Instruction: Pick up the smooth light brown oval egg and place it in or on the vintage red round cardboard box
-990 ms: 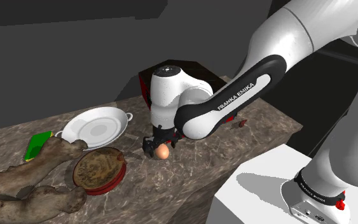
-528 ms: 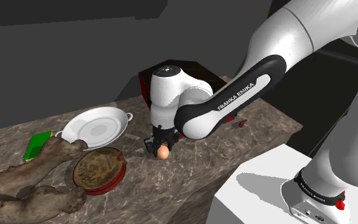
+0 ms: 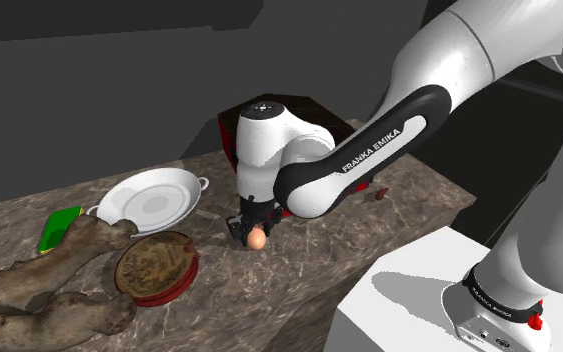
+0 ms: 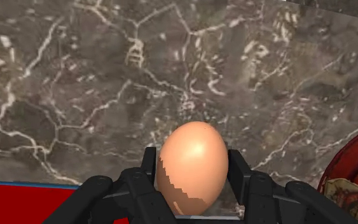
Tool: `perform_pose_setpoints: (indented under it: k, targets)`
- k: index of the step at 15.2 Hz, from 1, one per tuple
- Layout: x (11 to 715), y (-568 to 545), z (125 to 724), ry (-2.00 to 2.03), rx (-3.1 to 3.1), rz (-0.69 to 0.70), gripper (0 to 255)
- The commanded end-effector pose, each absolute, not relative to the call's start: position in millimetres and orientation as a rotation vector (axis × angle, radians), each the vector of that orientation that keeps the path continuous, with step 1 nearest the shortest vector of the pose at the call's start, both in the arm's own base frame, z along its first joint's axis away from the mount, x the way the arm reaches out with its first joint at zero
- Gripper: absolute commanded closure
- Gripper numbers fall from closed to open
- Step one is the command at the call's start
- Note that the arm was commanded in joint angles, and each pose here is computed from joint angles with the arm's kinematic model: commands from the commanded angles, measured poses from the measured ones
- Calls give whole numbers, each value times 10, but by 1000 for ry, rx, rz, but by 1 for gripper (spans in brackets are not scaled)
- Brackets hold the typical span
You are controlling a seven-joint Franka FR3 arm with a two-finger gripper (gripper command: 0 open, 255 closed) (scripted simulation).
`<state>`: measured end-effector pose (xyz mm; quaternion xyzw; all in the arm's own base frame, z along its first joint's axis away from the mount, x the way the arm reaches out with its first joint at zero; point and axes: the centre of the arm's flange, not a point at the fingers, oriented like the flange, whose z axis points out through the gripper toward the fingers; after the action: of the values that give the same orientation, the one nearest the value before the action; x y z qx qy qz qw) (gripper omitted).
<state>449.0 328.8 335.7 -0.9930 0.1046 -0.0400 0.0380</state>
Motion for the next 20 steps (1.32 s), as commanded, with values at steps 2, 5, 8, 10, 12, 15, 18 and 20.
perform_pose_setpoints:
  k: [2, 5, 8, 10, 12, 15, 18, 20]
  targets:
    - [4486, 3292, 3491, 321, -3046, -123, 255]
    - [4486, 3292, 3649, 321, -3046, -123, 255]
    - [4486, 3292, 3808, 321, -3046, -123, 255]
    - [4486, 3292, 3913, 321, -3046, -123, 255]
    - [4486, 3292, 4019, 321, -3046, -123, 255]
    - [4486, 3292, 4177, 321, -3046, -123, 255]
    - [4486, 3292, 4336, 321, -3046, -123, 255]
    - [4486, 3292, 4441, 321, -3046, -123, 255]
